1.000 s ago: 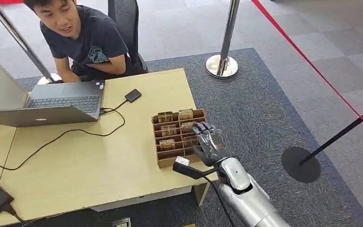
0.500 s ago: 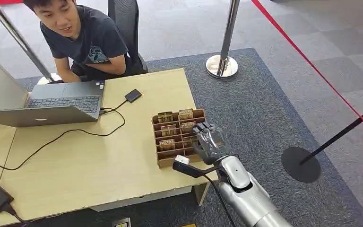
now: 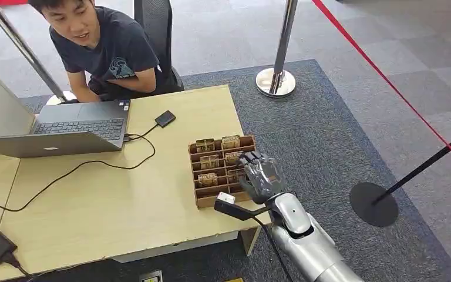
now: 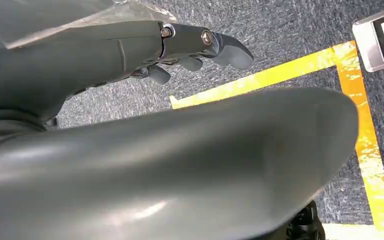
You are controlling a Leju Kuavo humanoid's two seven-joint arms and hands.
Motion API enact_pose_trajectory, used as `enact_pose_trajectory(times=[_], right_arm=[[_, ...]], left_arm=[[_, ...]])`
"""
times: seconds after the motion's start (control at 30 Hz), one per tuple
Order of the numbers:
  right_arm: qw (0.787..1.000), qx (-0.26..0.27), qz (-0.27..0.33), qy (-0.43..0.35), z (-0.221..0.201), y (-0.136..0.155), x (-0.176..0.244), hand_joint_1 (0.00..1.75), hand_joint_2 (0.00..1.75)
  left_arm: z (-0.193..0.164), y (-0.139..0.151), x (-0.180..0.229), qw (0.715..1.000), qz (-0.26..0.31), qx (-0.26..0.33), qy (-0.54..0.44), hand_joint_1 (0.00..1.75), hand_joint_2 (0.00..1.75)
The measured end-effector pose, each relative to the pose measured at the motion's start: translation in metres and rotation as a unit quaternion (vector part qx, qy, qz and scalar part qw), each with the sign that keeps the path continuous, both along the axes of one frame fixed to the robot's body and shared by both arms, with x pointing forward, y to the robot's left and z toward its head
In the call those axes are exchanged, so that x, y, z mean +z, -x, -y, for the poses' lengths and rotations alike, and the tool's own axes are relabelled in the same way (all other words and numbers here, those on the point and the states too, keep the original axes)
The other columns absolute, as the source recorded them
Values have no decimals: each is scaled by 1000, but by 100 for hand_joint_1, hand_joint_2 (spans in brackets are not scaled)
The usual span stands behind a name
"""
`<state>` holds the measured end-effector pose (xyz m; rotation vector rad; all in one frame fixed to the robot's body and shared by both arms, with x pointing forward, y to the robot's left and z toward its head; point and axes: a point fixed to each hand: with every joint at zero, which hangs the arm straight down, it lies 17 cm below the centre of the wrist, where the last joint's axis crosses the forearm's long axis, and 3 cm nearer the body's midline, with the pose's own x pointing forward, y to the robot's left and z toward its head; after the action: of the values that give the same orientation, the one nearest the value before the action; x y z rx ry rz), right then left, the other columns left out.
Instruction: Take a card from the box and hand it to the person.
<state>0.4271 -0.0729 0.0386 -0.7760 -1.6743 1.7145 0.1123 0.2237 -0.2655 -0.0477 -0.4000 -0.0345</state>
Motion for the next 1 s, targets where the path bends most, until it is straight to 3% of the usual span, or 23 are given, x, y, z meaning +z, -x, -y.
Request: enact_pose_trajectory(times=[1.0], right_arm=[[1000,0,0,0,0,0,0,79,175]], left_arm=[[0,0,0,1000,0,0,0,0,0]])
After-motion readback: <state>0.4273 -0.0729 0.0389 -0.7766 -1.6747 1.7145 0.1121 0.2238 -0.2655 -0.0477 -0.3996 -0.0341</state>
